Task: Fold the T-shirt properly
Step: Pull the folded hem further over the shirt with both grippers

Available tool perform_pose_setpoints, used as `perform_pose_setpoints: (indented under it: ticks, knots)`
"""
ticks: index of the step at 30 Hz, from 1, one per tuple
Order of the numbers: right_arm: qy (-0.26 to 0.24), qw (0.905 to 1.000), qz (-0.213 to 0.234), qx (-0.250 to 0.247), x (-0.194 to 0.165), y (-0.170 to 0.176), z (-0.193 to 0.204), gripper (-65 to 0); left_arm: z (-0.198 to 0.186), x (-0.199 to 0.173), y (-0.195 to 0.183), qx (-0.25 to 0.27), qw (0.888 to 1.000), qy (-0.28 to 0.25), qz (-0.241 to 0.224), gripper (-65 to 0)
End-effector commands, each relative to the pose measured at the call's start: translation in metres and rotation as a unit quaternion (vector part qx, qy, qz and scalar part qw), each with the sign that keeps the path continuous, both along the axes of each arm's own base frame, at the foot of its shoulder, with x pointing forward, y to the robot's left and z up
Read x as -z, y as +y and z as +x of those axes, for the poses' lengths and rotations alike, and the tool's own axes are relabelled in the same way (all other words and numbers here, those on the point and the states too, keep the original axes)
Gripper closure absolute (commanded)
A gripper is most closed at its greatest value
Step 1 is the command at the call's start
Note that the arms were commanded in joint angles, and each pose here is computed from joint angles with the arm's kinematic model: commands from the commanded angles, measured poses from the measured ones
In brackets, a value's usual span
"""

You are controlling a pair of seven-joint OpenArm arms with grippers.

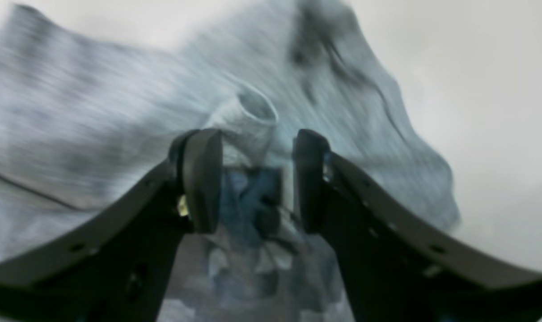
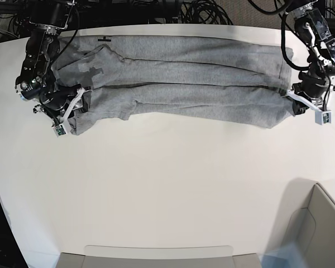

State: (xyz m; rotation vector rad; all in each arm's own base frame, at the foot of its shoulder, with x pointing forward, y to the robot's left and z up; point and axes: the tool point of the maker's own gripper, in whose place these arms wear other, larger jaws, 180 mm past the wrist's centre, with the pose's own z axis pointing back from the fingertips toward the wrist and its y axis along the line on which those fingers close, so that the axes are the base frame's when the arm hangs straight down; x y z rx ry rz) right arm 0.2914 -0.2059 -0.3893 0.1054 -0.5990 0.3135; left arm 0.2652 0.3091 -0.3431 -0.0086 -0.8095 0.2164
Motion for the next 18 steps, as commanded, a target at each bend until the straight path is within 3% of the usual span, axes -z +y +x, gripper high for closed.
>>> perform_pose_setpoints:
  ticks: [1,5,11,18]
  knots:
    - [-0.023,0.9997,-0.005,-0.004,-0.012,-0.003,0.01,-25.4,0.008,-0.014,0.004,0.003,1.0,-0.024,0.011,0.0]
    - [-0.021,0.9998,-0.005,-0.004,-0.011,-0.003,0.01,-20.1,0.008,-0.014,0.004,0.003,1.0,-0.024,0.011,0.0]
    - [-0.024,0.9997,-0.006,-0.005,-0.013,-0.003,0.01,0.0,0.008,-0.012,0.001,0.003,1.0,-0.024,0.006,0.0]
    - [-0.036,0.9992,-0.013,-0.009,-0.021,-0.003,0.01,0.0,0.008,-0.01,-0.002,0.002,1.0,-0.024,0.0,0.0]
